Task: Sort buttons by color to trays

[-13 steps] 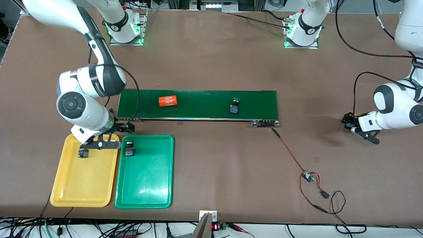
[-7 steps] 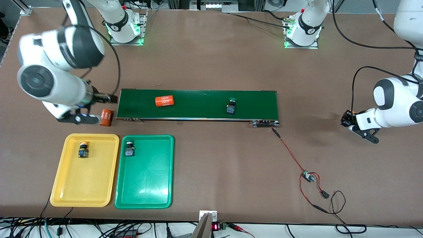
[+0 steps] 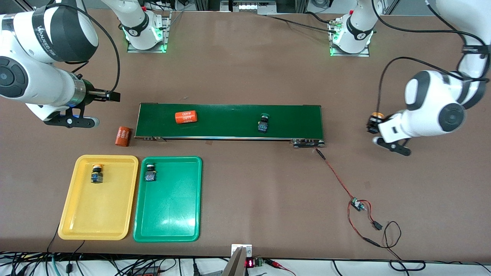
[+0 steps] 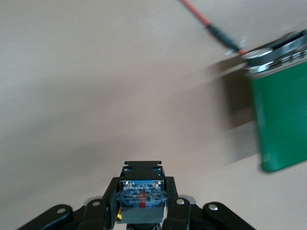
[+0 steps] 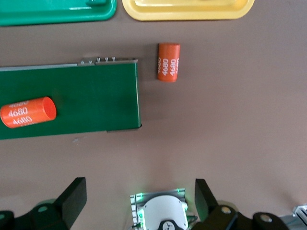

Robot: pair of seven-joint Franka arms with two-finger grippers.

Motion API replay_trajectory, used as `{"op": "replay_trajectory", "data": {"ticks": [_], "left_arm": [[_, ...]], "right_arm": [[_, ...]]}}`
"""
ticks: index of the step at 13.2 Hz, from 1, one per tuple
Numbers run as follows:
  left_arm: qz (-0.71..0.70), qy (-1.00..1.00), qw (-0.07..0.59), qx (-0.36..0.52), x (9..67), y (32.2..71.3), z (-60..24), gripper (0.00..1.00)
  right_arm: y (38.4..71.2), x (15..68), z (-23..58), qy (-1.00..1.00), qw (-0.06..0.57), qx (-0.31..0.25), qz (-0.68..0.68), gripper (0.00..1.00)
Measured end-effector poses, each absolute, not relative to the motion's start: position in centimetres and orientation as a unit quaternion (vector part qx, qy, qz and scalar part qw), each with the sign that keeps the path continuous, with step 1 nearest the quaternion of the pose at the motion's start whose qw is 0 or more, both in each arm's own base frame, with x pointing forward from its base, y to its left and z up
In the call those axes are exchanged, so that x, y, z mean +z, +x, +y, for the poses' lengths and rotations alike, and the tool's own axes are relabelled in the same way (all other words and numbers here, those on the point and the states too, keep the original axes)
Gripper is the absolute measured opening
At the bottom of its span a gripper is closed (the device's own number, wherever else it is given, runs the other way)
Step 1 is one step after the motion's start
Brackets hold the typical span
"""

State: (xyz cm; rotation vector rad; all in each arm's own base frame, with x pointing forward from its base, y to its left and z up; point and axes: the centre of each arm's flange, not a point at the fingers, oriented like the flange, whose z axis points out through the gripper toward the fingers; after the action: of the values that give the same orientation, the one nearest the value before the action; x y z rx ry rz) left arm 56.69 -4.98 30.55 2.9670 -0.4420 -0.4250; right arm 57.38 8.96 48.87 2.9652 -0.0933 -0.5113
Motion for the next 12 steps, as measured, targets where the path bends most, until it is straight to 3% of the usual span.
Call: {"op": "replay_trajectory", "data": {"ticks": [7,12], "left_arm": [[-0.064,0.993,0.043,-0.093,30.7,54.5,-17.5,0.41],[-0.063,0.995,0.051,-0.052,29.2,52.4,-24.9,0.41]], "right_arm": [[59.0,50.0,3.9,0.989,0.005,-0.124,-0.075,1.0],[59.2,50.2,3.4,0.99,0.0,-0.118,-0.074,1.0]]}}
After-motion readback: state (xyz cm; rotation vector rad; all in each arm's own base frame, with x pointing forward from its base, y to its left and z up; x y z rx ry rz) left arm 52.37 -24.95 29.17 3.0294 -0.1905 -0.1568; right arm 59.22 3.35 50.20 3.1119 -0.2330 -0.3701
